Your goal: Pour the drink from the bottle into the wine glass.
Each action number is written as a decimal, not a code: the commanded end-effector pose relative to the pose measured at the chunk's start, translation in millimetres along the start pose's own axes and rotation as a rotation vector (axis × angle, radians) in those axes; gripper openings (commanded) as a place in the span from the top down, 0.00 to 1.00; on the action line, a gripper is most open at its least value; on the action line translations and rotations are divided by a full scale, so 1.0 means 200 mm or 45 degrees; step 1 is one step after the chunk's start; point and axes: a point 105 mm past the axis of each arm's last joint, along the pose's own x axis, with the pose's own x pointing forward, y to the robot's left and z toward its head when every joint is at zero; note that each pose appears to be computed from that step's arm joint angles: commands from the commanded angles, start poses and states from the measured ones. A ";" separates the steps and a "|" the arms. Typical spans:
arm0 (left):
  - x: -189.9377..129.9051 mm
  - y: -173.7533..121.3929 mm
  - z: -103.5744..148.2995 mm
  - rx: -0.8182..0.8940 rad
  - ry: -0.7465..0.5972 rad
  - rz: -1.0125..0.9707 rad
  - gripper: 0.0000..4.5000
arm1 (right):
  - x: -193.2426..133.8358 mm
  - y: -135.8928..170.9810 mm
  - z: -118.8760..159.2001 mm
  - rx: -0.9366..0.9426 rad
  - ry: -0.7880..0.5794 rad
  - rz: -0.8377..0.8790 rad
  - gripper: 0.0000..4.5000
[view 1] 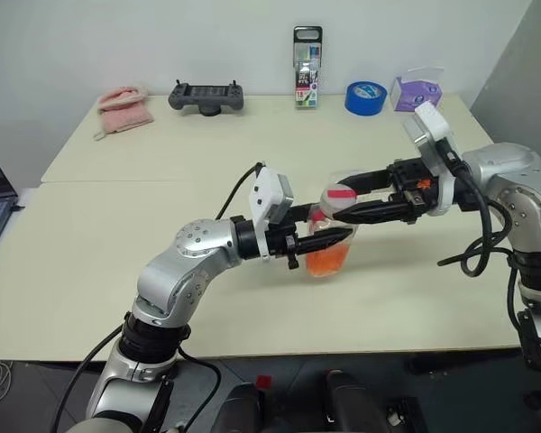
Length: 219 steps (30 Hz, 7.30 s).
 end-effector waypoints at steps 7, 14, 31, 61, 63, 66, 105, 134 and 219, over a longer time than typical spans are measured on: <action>-0.02 0.08 0.00 0.064 0.009 0.096 0.59 | -0.04 0.12 0.14 -0.091 -0.158 -0.125 0.00; 0.00 0.09 -0.01 0.076 0.007 0.088 0.59 | 0.00 0.07 0.17 -0.058 -0.237 -0.650 0.00; 0.02 0.14 -0.02 0.127 0.008 0.089 0.59 | 0.03 0.07 0.03 0.139 -0.063 -0.969 0.00; 0.02 0.08 0.15 0.073 -0.175 -0.014 0.60 | 0.06 0.16 0.15 -0.190 0.026 -0.222 0.78; 0.02 0.05 0.18 0.033 -0.187 -0.066 0.60 | 0.02 0.18 0.20 -0.254 0.048 -0.033 0.94; 0.01 0.02 0.18 0.031 -0.158 -0.093 0.60 | -0.03 0.12 0.19 -0.305 0.123 0.057 1.00; 0.04 0.18 0.09 0.162 -0.096 0.053 0.60 | 0.04 -0.01 0.13 0.039 -0.116 -0.988 0.08; 0.02 0.18 0.11 0.171 -0.111 0.058 0.60 | 0.07 -0.05 0.05 0.097 -0.170 -0.817 0.60; 0.05 0.22 0.07 0.156 -0.077 0.043 0.60 | 0.09 -0.04 0.05 0.015 -0.067 -1.465 0.59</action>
